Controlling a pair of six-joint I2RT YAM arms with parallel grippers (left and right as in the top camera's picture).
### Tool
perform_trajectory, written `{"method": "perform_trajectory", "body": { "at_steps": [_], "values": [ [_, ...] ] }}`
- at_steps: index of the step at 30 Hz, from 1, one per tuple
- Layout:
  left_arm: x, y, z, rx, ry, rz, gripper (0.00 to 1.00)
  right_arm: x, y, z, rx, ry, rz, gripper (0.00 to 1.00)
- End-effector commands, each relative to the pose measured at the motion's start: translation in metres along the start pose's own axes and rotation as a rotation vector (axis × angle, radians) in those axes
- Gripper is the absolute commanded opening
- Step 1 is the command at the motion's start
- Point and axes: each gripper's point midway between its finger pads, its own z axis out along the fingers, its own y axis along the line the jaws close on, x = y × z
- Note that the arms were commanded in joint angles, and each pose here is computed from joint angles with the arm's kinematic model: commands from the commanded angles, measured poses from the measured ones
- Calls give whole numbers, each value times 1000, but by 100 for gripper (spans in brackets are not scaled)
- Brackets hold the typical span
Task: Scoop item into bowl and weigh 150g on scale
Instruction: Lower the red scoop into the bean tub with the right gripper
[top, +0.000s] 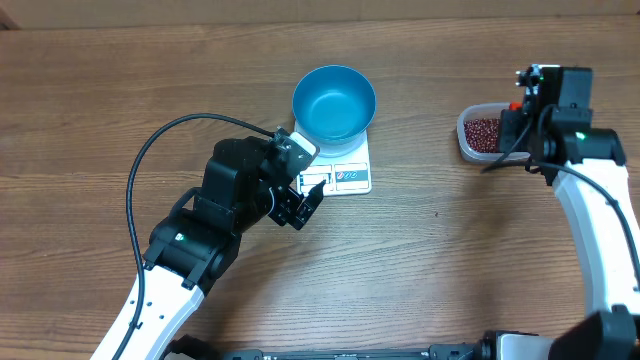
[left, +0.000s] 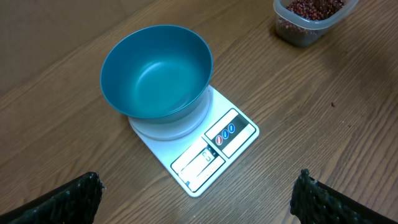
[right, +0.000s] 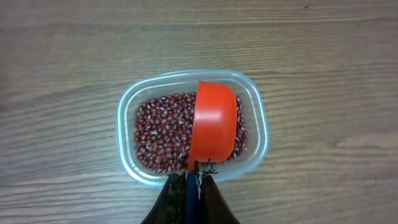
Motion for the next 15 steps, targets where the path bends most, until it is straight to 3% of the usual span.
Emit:
{"method": "perform_trajectory", "body": {
  "at_steps": [1, 15],
  "values": [
    [-1, 3, -3, -13, -7, -16, 100, -9, -2, 10, 12, -8, -62, 4],
    [-1, 3, -3, -13, -7, -16, 100, -9, -15, 27, 32, 6, -191, 4]
  ]
}}
